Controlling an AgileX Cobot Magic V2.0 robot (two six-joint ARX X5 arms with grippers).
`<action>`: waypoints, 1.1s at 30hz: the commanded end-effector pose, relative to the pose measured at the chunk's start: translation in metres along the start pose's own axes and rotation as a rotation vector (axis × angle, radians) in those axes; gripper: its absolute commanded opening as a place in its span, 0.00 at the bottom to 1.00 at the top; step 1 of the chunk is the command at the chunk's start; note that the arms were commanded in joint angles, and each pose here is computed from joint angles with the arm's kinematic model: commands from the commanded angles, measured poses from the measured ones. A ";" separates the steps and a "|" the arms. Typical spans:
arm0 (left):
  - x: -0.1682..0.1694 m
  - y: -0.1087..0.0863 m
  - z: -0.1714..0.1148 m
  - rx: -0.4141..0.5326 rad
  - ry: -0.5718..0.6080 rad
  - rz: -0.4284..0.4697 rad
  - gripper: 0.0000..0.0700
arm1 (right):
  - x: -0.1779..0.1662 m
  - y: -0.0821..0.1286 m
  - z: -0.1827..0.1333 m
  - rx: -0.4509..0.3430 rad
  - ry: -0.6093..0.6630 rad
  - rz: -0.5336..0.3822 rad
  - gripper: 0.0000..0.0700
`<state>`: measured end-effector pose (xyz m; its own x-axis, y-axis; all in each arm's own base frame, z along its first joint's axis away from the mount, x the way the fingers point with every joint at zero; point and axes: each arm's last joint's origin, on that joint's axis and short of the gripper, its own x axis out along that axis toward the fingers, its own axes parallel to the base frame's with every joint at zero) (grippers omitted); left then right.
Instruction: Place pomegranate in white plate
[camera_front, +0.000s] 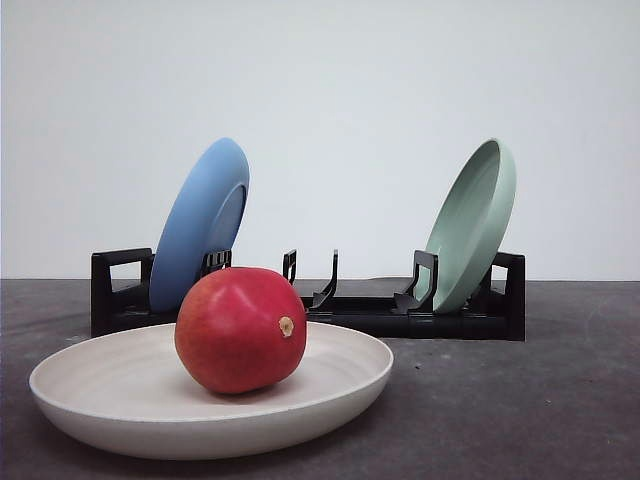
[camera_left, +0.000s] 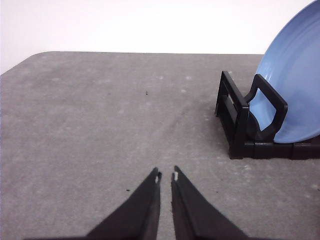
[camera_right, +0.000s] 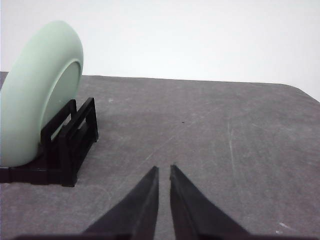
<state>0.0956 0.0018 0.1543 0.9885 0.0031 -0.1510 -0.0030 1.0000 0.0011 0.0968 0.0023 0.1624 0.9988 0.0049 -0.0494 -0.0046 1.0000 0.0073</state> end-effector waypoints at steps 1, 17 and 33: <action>0.001 0.000 -0.002 0.007 -0.003 0.003 0.03 | 0.000 0.000 0.000 0.014 -0.009 -0.001 0.05; 0.001 0.000 -0.002 0.007 -0.003 0.003 0.03 | 0.000 0.000 0.000 0.014 -0.009 -0.001 0.05; 0.001 0.000 -0.002 0.007 -0.003 0.003 0.03 | 0.000 0.000 0.000 0.014 -0.009 -0.001 0.05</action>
<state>0.0956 0.0018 0.1543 0.9885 0.0031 -0.1510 -0.0030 1.0000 0.0011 0.0968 0.0023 0.1623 0.9988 0.0049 -0.0495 -0.0046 1.0000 0.0073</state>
